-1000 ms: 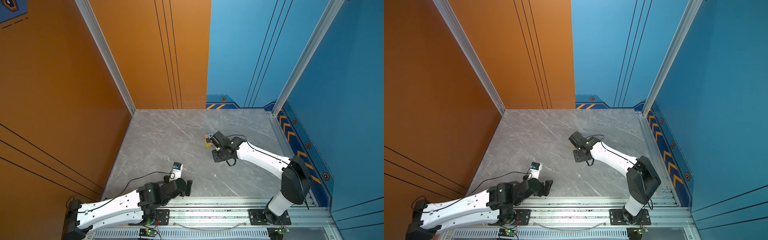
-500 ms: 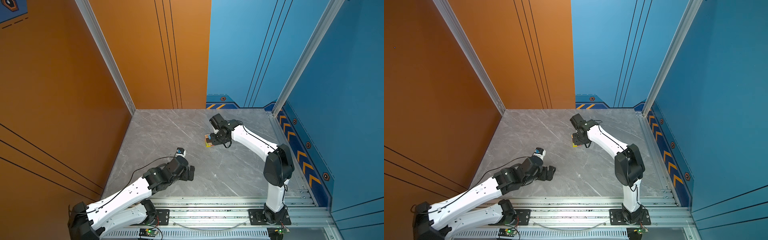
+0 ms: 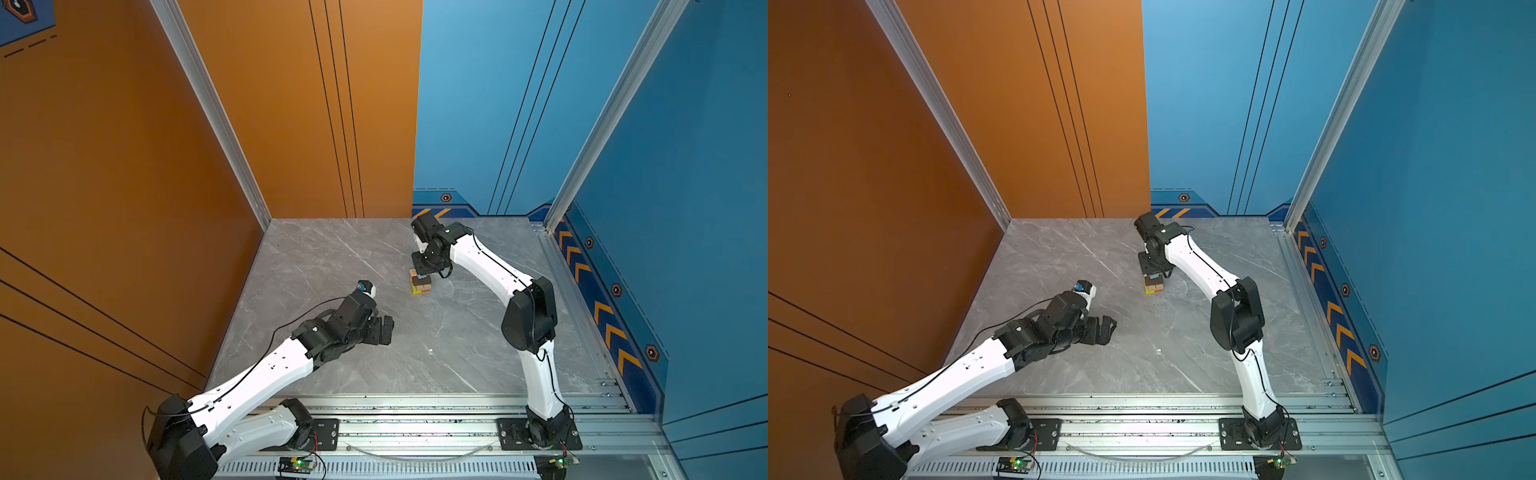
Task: Build the wood block tower
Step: 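Lift the green gift cube and carry it over the stack, then lower the green gift cube onto the blue P cube and open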
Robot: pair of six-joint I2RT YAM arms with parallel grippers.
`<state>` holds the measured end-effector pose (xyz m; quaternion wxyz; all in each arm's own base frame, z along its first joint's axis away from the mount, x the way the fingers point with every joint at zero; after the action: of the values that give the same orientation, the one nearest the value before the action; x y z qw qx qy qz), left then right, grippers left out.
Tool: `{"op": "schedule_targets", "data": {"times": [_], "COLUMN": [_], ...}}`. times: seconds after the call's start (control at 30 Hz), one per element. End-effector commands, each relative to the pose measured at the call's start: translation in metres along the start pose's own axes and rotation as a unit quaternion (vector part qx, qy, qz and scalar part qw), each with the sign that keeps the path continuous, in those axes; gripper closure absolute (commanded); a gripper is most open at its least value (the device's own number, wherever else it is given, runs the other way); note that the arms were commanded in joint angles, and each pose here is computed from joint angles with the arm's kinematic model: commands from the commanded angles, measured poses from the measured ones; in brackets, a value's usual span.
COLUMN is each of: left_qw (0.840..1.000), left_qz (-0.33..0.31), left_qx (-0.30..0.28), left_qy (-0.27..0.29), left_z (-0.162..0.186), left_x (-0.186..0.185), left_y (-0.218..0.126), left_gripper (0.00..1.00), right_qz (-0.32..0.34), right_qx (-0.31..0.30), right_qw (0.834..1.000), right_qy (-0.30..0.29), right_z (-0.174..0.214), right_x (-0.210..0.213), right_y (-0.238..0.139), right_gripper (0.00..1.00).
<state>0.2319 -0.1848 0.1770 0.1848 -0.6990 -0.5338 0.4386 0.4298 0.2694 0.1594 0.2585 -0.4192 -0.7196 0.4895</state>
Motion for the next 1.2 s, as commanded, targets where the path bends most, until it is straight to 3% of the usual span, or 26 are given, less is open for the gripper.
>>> {"op": "schedule_targets", "data": {"times": [0.0,1.17], "left_qw": [1.000,1.000], "left_qz": [0.018,0.005], "left_qx": [-0.002,0.004], "left_qy": [-0.001,-0.025], "left_z": [-0.010,-0.020], "left_x": [-0.006,0.008], "left_y": [-0.003,0.012], "left_gripper": [0.02,0.02], "right_qz": [-0.008,-0.029], "right_qx": [0.017,0.036], "right_qw": [1.000,0.999], "right_qy": [-0.009,-0.002], "right_z": [0.002,-0.002], "right_x": [-0.002,-0.012], "right_y": [-0.002,0.024], "right_gripper": [0.74,0.74]}}
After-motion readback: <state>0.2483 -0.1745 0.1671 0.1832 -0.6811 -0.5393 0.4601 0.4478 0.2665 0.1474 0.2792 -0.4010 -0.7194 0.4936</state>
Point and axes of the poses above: each gripper's point midway between its finger pads, its own y axis out along the fingers, its own x axis along the line the jaws close on, z = x × y, the point moved 2 cm from there along -y, back along the fingers, and after that the axes turned 14 degrees about -y, right-handed, at the moved point
